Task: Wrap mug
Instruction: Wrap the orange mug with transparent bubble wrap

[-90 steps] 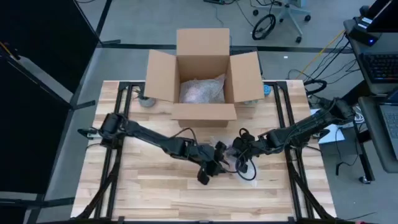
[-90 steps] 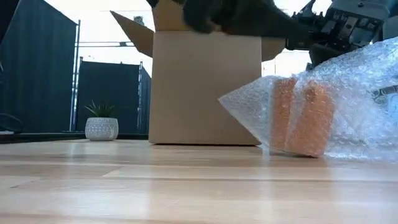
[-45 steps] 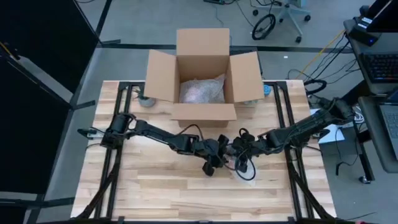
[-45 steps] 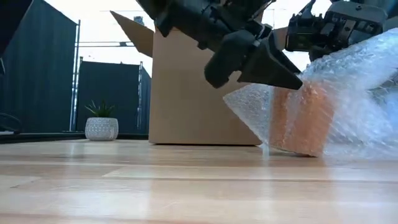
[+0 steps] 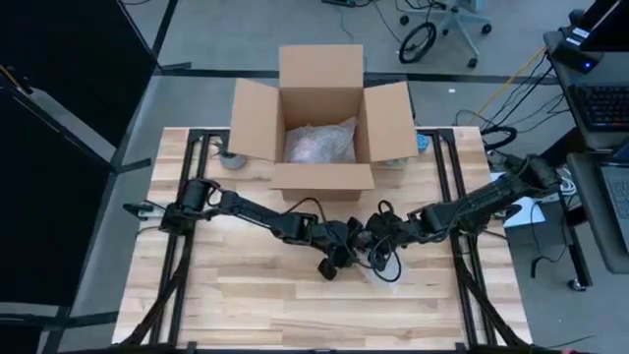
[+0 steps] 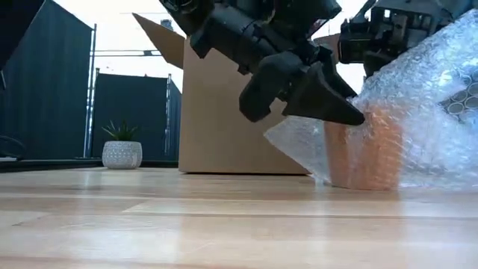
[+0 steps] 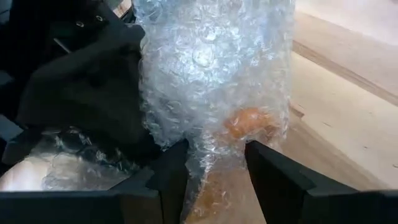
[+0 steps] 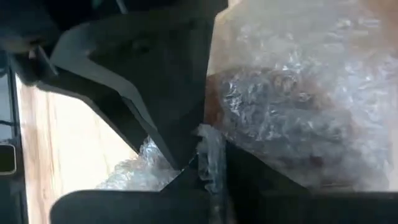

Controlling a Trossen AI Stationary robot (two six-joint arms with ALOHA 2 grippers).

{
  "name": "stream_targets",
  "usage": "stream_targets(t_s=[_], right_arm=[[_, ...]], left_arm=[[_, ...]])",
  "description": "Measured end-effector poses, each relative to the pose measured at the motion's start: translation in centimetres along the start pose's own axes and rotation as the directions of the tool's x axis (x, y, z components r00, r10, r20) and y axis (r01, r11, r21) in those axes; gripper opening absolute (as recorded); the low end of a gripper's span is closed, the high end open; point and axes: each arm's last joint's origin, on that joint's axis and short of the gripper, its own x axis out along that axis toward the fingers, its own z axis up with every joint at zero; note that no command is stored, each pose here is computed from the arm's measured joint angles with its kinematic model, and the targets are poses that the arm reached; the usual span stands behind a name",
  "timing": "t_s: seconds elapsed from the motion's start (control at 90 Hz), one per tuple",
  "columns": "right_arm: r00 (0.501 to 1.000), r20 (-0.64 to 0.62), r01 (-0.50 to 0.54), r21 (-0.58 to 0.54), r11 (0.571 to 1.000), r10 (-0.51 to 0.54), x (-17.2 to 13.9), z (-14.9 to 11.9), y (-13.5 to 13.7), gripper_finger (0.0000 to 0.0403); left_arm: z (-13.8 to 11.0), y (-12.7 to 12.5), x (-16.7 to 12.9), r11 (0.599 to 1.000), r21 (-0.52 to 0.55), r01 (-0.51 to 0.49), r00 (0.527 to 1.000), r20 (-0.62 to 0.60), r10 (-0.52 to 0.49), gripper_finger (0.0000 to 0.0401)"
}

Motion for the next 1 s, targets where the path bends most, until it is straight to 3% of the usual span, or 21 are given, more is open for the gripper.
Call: stream_targets(t_s=[0.144, 0.344, 0.567, 1.0], right_arm=[[1.000, 0.010, -0.020, -0.033, 0.999, 0.020, -0.4, 0.5, -0.3, 0.0021], [1.000, 0.020, -0.012, -0.049, 0.999, 0.013, -0.7, 0.6, -0.2, 0.0078], [1.000, 0.022, 0.004, -0.079, 0.997, -0.003, -0.7, 0.6, -0.3, 0.0132], [1.000, 0.015, 0.017, -0.113, 0.993, -0.015, -0.7, 0.5, -0.4, 0.0141]], left_arm=[[0.0, 0.0, 0.0, 1.000, -0.003, 0.001, 1.000, 0.000, -0.001, 0.0150], [0.0, -0.1, 0.1, 1.000, -0.025, -0.003, 1.000, 0.005, 0.003, 0.0150], [1.8, 0.3, -1.7, 0.995, -0.008, -0.096, 0.995, -0.006, 0.096, 0.0150], [2.1, 0.4, -1.9, 0.977, 0.062, -0.206, 0.976, -0.066, 0.210, 0.0149]])
